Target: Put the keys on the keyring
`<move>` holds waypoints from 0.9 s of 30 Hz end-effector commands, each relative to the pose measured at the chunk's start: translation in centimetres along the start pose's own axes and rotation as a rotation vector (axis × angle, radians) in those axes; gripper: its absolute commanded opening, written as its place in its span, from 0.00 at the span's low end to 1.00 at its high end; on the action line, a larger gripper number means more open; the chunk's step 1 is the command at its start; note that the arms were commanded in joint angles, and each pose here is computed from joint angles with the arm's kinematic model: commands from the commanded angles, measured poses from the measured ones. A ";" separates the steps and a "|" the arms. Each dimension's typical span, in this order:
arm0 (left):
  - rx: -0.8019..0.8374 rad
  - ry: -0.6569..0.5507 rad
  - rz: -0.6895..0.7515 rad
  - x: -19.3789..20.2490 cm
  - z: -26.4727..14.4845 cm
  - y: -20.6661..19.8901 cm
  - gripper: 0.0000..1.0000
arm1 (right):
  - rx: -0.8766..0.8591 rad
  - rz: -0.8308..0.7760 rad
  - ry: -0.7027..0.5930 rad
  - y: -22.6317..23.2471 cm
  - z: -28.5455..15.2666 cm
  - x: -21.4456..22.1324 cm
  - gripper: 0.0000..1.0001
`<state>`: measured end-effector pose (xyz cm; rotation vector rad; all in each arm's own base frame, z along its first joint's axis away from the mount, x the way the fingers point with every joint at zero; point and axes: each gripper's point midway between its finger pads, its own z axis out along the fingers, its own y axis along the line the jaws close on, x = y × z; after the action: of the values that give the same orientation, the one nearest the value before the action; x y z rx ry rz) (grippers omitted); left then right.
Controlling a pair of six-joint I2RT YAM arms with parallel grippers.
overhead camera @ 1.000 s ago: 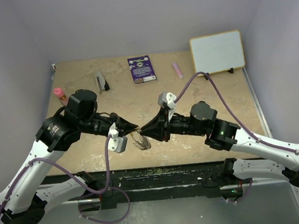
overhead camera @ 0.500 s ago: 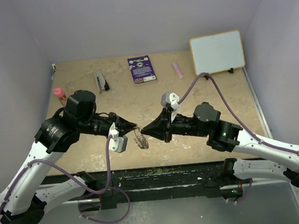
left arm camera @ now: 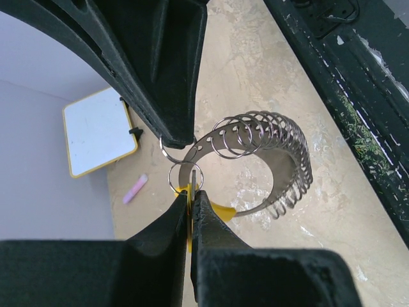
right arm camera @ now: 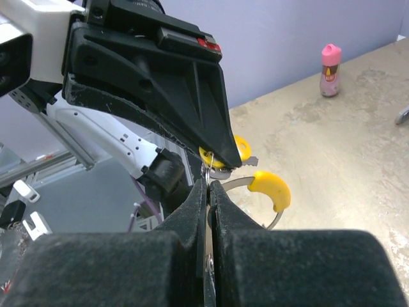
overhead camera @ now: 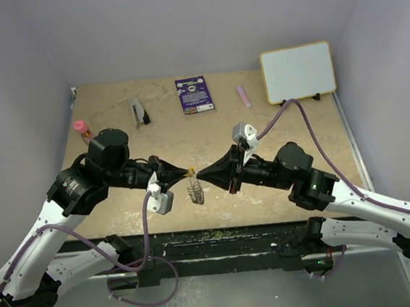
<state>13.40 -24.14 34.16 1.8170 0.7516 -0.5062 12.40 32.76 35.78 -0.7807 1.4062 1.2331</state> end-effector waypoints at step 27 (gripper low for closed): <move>0.008 -0.024 -0.084 -0.4 0.1 -0.2 0.03 | 0.042 0.017 -0.106 0.0 1.4 -2.7 0.00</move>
<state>13.95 -24.68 32.28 1.8059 0.8681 -0.5876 13.16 34.60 34.85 -0.7304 1.4445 1.2398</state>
